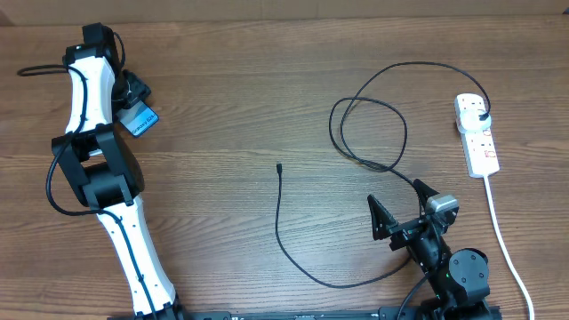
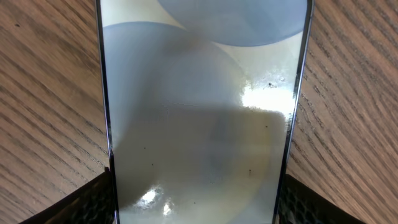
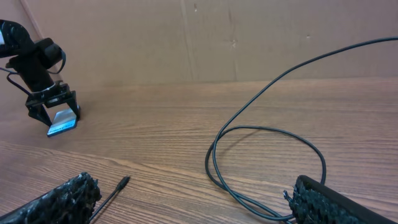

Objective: Plug charger to phone and switch on socket
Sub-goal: 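Lift the phone with the left gripper toward the table center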

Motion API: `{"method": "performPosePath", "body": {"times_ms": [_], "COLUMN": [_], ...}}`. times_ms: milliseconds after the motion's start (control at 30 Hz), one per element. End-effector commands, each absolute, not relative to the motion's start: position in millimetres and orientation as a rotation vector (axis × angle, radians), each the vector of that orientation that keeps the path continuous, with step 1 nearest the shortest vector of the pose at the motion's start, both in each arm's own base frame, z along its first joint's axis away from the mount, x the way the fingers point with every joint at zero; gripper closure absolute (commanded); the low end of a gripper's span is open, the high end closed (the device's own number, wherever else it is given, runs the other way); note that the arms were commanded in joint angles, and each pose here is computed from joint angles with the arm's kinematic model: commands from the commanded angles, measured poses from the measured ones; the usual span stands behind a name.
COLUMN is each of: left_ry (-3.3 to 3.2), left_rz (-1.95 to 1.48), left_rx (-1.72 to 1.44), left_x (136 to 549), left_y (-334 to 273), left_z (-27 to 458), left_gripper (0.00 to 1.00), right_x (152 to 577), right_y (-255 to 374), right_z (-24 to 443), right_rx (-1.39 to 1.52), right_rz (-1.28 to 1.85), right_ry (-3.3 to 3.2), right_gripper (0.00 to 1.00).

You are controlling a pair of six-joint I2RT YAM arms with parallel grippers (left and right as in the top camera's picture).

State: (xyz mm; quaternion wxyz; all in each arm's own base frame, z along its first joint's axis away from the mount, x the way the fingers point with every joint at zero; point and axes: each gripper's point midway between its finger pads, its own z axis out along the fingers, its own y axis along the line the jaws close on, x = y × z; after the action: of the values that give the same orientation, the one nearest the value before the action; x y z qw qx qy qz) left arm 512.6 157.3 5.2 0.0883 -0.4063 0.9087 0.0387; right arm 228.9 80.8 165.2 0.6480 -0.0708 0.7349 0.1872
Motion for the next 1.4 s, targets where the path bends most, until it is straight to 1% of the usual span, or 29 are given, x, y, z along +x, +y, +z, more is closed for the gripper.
{"method": "performPosePath", "body": {"times_ms": [0,67,267,300,467,600,633,733,833,900,933,967,1100,1200,1367], "left_ry": [2.763,2.763,2.762,2.774,2.849,2.924,2.954,2.992,3.04,3.072,3.088,3.121,3.178,3.232,3.337], "left_rz": [0.09,0.072,0.034,0.032,0.029,-0.112,-0.217,-0.344,-0.485,-0.525,-0.527,-0.522,-0.624,-0.764,-0.812], "left_rx": [-1.222,-1.191,-1.102,-1.075,-1.004,-0.909,-0.845,-0.75,-0.687,-0.652,-0.624,-0.617,-0.574,-0.568,-0.659], "left_x": [506,510,520,520,513,511,511,508,499,491,486,476,457,442,416], "left_y": [149,142,119,109,74,21,-12,-58,-106,-131,-142,-160,-198,-219,-218], "left_z": [-12,-2,29,38,50,62,68,76,80,81,81,81,86,93,101], "left_gripper": [0.61,0.67,0.73,0.73,0.78,0.82,0.84,0.84,0.84,0.9,0.95,0.96,0.96,0.96,0.96], "right_x": [229,229,229,229,229,229,229,229,229,229,229,229,229,229,229], "right_y": [80,80,80,80,80,80,80,80,80,80,80,80,80,80,80], "right_z": [168,168,168,168,168,168,168,168,168,168,168,168,168,168,168], "right_rx": [-0.163,-0.163,-0.163,-0.163,-0.163,-0.163,-0.163,-0.163,-0.163,-0.163,-0.163,-0.163,-0.163,-0.163,-0.163], "right_rz": [0.417,0.417,0.417,0.417,0.417,0.417,0.417,0.417,0.417,0.417,0.417,0.417,0.417,0.417,0.417], "right_ry": [1.656,1.656,1.656,1.656,1.656,1.656,1.656,1.656,1.656,1.656,1.656,1.656,1.656,1.656,1.656], "right_gripper": [0.0,0.0,0.0,0.0,0.0,0.0,0.0,0.0,0.0,0.0,0.0,0.0,0.0,0.0,0.0]}}
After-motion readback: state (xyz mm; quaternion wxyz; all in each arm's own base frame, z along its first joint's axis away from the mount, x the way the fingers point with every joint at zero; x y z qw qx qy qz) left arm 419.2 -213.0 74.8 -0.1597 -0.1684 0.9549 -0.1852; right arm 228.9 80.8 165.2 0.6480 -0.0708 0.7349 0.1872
